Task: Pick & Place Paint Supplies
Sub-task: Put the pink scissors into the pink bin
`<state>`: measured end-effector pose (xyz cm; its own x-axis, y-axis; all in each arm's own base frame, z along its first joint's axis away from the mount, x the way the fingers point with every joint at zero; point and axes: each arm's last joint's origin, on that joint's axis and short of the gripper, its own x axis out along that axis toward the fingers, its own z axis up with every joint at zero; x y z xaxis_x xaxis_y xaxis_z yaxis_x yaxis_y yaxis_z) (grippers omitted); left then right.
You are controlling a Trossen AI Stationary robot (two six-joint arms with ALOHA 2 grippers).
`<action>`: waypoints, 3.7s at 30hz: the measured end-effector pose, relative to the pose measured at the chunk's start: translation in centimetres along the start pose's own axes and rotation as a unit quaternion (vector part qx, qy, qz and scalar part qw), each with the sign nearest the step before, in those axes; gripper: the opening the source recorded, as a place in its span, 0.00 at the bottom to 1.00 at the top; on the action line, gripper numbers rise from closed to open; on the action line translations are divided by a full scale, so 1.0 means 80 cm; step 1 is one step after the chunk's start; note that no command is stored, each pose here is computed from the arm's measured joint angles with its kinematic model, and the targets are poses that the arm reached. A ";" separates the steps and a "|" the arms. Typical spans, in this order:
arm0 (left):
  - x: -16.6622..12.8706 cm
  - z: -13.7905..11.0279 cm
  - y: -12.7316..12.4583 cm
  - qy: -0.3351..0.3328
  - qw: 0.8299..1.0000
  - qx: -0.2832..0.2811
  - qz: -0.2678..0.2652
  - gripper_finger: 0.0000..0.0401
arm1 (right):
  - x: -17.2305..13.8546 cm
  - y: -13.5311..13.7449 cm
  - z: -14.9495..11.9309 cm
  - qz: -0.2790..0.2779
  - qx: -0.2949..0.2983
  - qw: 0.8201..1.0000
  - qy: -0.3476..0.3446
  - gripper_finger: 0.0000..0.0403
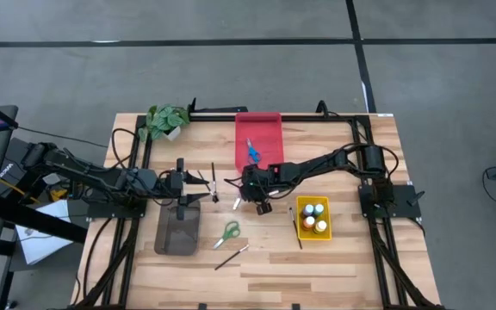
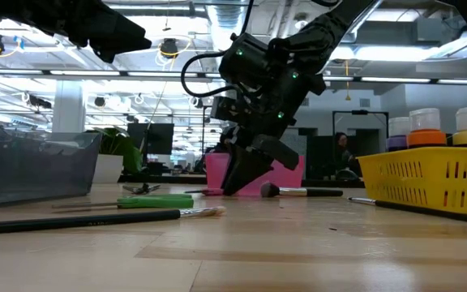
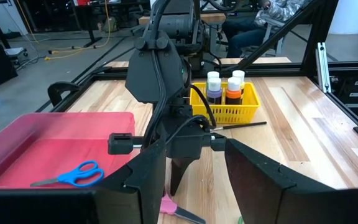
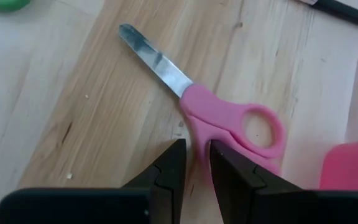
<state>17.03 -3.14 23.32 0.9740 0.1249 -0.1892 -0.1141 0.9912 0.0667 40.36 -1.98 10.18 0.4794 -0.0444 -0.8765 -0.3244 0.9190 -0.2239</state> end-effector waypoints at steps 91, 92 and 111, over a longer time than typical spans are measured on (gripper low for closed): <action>0.000 0.000 0.000 0.001 1.000 0.000 0.000 0.39 | -0.033 0.049 0.048 -0.014 0.076 0.995 0.059 0.00; 0.000 0.000 0.000 0.001 1.000 0.000 0.000 0.39 | -0.034 0.051 0.049 -0.018 0.078 0.995 0.058 0.00; 0.000 0.000 0.000 0.001 1.000 -0.001 0.000 0.39 | -0.182 0.062 0.078 -0.153 0.124 0.980 -0.022 0.00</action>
<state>17.04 -3.14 23.31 0.9736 0.1246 -0.1915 -0.1141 0.9913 0.0648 36.85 5.67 24.52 0.5592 -0.3218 -0.7641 0.0463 0.9323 -0.3588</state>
